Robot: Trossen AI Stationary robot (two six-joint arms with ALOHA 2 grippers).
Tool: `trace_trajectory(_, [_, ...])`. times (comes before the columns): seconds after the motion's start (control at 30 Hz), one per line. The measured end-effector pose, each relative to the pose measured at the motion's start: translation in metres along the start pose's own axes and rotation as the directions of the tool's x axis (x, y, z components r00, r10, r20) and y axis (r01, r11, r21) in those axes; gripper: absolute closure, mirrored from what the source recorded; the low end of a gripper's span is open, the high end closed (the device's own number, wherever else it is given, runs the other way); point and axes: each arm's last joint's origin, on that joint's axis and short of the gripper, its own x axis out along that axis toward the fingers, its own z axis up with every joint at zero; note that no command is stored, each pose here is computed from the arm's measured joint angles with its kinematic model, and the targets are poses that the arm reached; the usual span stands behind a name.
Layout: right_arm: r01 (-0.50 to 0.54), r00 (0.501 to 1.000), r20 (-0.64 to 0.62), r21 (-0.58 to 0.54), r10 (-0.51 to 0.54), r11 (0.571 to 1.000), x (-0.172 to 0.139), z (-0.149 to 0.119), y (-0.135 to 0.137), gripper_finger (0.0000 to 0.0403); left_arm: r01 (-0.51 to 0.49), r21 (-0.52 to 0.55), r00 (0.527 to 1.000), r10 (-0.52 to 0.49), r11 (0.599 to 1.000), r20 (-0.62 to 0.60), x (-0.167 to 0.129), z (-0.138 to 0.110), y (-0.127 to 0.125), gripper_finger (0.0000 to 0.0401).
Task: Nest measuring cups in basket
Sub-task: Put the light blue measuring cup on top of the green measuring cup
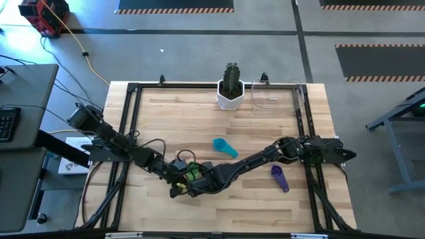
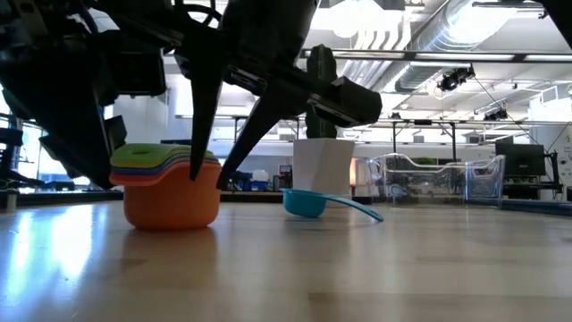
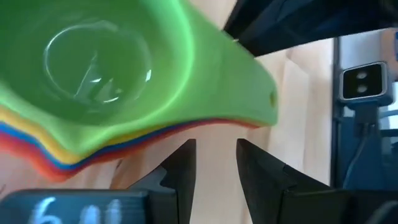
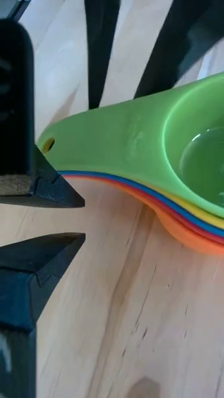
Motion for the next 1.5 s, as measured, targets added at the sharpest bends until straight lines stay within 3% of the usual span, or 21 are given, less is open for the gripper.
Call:
trace_trajectory(0.3, [0.091,0.995,-0.045,0.005,-0.091,0.996,-0.008,-0.005,-0.009,0.0336,0.035,0.022,0.998,-0.034,0.999,-0.043,-0.010,-0.001,-0.004,0.0298])
trace_trajectory(0.5, [0.089,0.995,-0.047,-0.005,-0.089,0.996,-0.022,-0.011,-0.010,0.0336,0.022,0.058,0.999,-0.019,0.998,-0.047,-0.031,0.000,-0.006,0.0298])
trace_trajectory(0.7, [0.199,0.980,-0.029,0.012,-0.198,0.980,-0.036,-0.013,-0.019,0.0336,0.032,0.092,0.999,-0.030,0.995,-0.019,-0.057,0.004,-0.008,0.0298])
trace_trajectory(0.93, [0.318,0.948,-0.004,-0.008,-0.318,0.948,-0.062,-0.009,-0.028,0.0336,-0.078,0.112,0.997,0.075,0.991,0.031,-0.095,0.002,0.003,0.0298])
trace_trajectory(1.17, [0.360,0.933,0.055,-0.078,-0.356,0.930,-0.091,0.008,-0.035,0.0336,-0.161,0.093,0.983,0.151,0.983,0.100,-0.128,0.002,0.017,0.0298])
trace_trajectory(1.5, [0.354,0.931,0.037,-0.334,-0.363,0.874,-0.099,0.066,-0.035,0.0336,-0.148,0.004,0.968,0.145,0.989,0.204,-0.158,0.007,0.030,0.0298])
